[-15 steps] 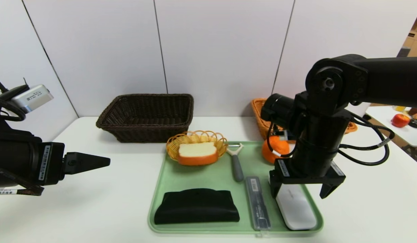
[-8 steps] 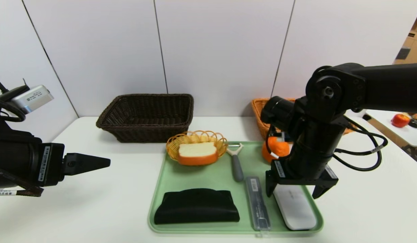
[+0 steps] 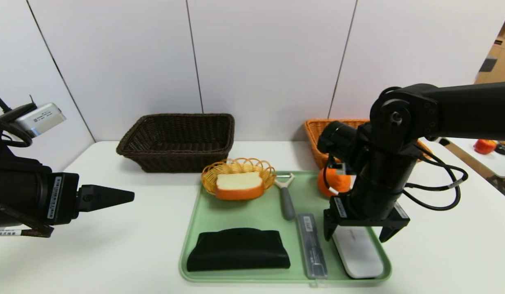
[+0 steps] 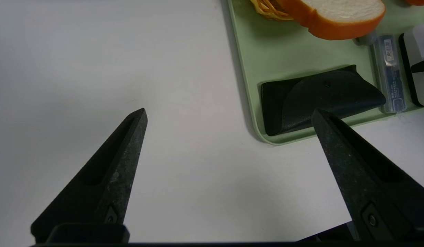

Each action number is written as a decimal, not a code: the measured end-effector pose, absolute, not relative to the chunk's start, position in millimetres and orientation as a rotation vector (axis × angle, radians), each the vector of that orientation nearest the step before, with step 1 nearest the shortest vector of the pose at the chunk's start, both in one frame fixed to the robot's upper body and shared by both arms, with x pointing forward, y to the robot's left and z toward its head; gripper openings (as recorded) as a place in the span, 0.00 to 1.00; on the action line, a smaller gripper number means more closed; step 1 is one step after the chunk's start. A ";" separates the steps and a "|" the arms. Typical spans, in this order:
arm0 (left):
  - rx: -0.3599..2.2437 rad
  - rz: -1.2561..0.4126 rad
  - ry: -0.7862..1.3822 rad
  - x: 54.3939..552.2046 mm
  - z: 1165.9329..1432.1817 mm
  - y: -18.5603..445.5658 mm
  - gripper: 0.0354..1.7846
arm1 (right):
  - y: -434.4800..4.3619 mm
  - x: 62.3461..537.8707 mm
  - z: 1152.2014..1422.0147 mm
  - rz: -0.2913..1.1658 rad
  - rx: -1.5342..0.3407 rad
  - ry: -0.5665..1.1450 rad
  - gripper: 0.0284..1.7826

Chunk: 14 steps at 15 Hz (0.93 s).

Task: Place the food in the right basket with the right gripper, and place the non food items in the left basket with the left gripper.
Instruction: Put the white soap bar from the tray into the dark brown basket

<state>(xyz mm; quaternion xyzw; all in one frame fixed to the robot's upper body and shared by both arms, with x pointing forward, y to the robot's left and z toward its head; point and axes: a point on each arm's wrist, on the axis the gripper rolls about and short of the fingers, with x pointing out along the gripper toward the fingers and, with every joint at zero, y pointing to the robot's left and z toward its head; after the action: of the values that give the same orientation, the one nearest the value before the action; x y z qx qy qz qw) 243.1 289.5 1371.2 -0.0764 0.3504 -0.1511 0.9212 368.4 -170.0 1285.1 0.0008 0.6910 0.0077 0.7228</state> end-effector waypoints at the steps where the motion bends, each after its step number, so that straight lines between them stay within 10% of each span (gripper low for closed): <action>1: -0.158 -0.313 0.722 243.3 1371.0 289.4 0.94 | -170.2 368.9 1284.1 0.015 0.002 1.527 0.96; 14: -0.165 -0.343 0.740 247.1 1368.8 287.6 0.94 | -166.6 376.1 1270.1 0.003 -0.008 1.553 0.86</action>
<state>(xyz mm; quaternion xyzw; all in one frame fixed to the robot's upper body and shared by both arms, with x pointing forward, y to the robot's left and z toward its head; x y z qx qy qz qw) 247.1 287.6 1368.8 -0.0801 0.3593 -0.1664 0.9148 376.1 -166.6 1270.1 -0.0037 0.7007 0.0012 0.7135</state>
